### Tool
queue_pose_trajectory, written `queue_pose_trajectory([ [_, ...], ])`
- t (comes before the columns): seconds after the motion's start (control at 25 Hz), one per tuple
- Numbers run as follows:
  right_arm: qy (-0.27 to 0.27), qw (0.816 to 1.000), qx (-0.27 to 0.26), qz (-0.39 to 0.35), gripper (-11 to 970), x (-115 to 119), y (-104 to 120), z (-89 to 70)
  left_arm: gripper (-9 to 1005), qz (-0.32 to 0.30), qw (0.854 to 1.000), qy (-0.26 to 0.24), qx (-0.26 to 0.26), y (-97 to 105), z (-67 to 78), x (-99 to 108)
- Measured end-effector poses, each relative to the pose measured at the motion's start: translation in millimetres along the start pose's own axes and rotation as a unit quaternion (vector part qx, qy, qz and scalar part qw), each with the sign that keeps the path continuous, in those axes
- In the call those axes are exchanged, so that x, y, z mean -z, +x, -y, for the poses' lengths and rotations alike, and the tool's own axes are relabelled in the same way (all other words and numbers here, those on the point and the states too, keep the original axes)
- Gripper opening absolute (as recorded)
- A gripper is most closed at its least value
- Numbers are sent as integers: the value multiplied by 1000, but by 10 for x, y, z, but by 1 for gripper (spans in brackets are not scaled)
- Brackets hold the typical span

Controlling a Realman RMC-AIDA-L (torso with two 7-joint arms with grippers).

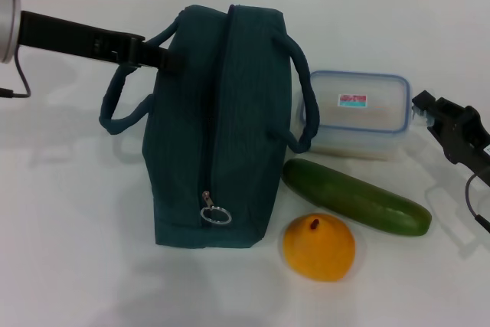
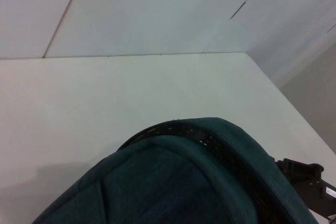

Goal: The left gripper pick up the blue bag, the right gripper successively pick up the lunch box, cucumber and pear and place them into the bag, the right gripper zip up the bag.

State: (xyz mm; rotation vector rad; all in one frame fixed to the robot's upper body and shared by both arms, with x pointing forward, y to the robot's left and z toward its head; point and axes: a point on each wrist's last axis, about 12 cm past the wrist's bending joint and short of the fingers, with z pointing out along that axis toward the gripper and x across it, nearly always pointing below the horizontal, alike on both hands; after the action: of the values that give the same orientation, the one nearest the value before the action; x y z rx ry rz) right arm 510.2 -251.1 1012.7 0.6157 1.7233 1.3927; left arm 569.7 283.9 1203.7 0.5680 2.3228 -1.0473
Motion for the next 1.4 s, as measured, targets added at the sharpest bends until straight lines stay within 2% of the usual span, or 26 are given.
queue_pose_trajectory([
  [0.36, 2, 1000, -31, 1, 96, -2, -6, 4, 50, 0, 1000, 0, 0, 4, -2, 1],
  [0.6, -17, 999, -42, 6, 96, 24, -11, -31, 50, 0, 1000, 0, 0, 5, -3, 2],
  [0.92, -46, 995, -82, 27, 96, 136, -69, -58, 51, 0, 1000, 0, 0, 5, -2, 1],
  [1.4, -80, 991, -101, 28, 96, 176, -108, -125, 50, 0, 1000, 1, -2, -12, 6, -4],
])
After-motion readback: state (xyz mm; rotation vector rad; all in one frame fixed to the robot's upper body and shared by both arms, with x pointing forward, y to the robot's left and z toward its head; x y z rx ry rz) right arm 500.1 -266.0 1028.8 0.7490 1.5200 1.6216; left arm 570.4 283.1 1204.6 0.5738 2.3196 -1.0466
